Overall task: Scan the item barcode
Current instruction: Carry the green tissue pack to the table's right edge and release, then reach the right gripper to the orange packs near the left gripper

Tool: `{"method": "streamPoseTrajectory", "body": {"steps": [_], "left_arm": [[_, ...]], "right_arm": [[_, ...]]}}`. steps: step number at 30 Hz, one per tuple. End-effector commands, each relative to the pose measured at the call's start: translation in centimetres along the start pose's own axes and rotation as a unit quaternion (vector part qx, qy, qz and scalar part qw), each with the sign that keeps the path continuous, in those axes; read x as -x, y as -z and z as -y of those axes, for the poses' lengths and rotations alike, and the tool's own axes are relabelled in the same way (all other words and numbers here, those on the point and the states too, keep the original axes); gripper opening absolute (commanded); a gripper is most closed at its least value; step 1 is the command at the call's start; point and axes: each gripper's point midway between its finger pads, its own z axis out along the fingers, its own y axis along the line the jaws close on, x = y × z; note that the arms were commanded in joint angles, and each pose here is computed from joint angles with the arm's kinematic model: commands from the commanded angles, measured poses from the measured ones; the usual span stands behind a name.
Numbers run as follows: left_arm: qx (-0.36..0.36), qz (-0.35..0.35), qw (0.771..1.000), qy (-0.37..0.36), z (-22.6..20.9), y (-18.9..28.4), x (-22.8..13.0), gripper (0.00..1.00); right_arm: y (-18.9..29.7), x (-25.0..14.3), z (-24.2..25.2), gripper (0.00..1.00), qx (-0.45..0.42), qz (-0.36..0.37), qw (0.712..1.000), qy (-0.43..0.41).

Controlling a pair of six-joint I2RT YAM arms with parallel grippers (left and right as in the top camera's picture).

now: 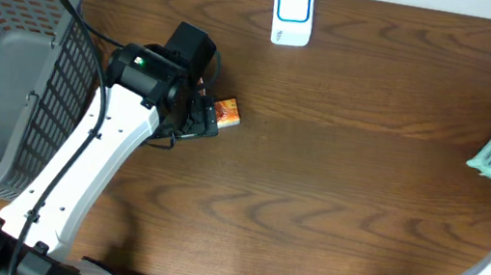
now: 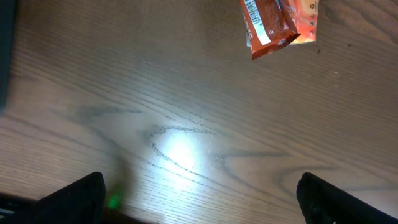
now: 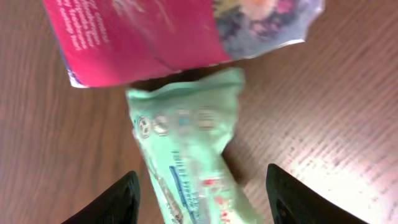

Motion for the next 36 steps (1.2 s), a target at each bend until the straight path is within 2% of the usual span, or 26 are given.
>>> {"method": "streamPoseTrajectory", "body": {"steps": [1, 6, 10, 11, 14, 16, 24, 26, 27, 30, 31, 36], "left_arm": [[0.005, -0.002, 1.000, -0.008, -0.1, -0.2, 0.0, 0.98], [0.006, -0.002, 1.000, -0.008, -0.1, -0.2, 0.0, 0.98], [0.006, -0.002, 1.000, -0.008, -0.1, -0.2, 0.0, 0.98], [0.006, -0.002, 1.000, -0.008, -0.1, -0.2, 0.0, 0.98], [0.006, -0.002, 1.000, -0.008, -0.1, -0.2, 0.0, 0.98], [0.006, -0.002, 1.000, -0.008, -0.1, -0.2, 0.0, 0.98], [0.006, -0.002, 1.000, -0.008, -0.1, -0.2, 0.0, 0.98], [0.006, -0.002, 1.000, -0.008, -0.1, -0.2, 0.0, 0.98], [0.006, -0.002, 1.000, -0.008, -0.1, -0.2, 0.0, 0.98], [0.006, -0.002, 1.000, -0.008, -0.1, -0.2, 0.0, 0.98], [0.006, -0.002, 1.000, -0.008, -0.1, -0.2, 0.0, 0.98], [0.006, -0.002, 1.000, -0.008, -0.1, -0.2, 0.0, 0.98]], "right_arm": [[4.0, 0.7, -2.1, 0.61, 0.047, 0.030, 0.998, 0.021], [9.4, 0.1, -7.1, 0.62, 0.160, 0.051, 0.985, 0.049], [14.0, -3.0, -12.7, 0.63, 0.277, 0.031, 0.954, 0.108], [14.8, -4.3, -14.1, 0.66, 0.300, 0.019, 0.945, 0.127], [15.3, -8.5, -17.6, 0.87, 0.320, -0.027, 0.933, 0.165], [14.7, -11.1, -19.7, 0.93, 0.322, -0.054, 0.925, 0.197], [11.0, -22.5, -28.5, 0.93, 0.323, -0.134, 0.875, 0.336], [9.2, -27.1, -31.2, 0.93, 0.324, -0.169, 0.858, 0.360], [8.6, -28.6, -32.0, 0.92, 0.323, -0.180, 0.856, 0.361], [6.4, -32.6, -33.9, 0.74, 0.314, -0.218, 0.855, 0.350], [5.5, -34.1, -34.4, 0.70, 0.307, -0.235, 0.858, 0.339], [1.9, -40.1, -35.4, 0.69, 0.264, -0.302, 0.869, 0.288]]}}
